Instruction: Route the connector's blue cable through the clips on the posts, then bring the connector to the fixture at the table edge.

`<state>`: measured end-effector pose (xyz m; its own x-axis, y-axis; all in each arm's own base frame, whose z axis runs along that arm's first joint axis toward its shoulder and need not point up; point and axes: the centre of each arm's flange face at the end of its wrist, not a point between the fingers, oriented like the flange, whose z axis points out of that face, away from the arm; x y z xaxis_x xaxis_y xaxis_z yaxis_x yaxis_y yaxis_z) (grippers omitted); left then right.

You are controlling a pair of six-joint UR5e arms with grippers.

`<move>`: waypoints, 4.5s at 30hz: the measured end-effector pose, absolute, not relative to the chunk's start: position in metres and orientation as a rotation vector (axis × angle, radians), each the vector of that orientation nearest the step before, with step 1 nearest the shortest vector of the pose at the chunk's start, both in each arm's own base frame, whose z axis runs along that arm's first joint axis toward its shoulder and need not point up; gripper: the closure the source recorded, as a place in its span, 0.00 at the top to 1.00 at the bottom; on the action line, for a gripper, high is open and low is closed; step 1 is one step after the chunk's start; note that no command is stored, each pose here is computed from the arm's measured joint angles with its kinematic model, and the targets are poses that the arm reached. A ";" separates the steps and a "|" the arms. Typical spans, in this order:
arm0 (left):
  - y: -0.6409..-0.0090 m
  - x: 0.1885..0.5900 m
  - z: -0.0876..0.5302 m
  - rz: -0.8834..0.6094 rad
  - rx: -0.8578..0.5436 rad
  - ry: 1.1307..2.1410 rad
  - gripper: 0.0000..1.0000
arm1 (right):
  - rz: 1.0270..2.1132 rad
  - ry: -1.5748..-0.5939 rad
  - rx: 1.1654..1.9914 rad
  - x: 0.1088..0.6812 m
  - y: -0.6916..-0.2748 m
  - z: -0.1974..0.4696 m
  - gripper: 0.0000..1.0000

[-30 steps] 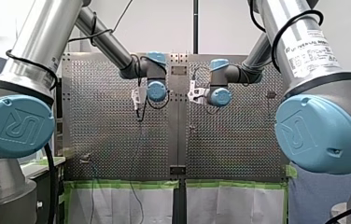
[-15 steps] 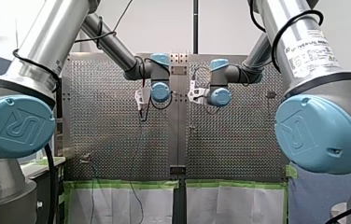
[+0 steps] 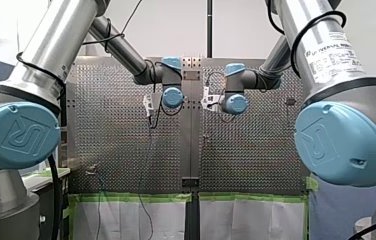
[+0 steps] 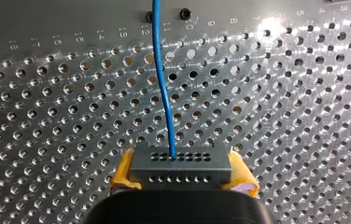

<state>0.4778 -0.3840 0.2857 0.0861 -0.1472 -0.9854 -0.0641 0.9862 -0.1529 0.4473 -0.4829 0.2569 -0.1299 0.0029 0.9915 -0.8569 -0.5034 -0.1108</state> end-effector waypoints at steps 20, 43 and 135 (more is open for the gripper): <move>-0.386 0.481 0.287 -0.069 -0.149 1.471 1.00 | 1.703 -0.980 1.503 0.448 -0.481 0.256 0.00; -0.385 0.486 0.278 -0.015 -0.151 1.477 0.25 | 1.699 -0.980 1.505 0.447 -0.482 0.256 0.00; -0.431 0.411 0.141 -0.066 0.018 1.589 0.00 | 1.488 -1.084 1.586 0.357 -0.454 0.127 0.00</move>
<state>0.4114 -0.4313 0.1413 -0.0196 -0.0300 -0.9994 0.0530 0.9981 -0.0310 0.3572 -0.4535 0.1270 -0.0088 -0.1112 0.9938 -0.9116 -0.4075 -0.0537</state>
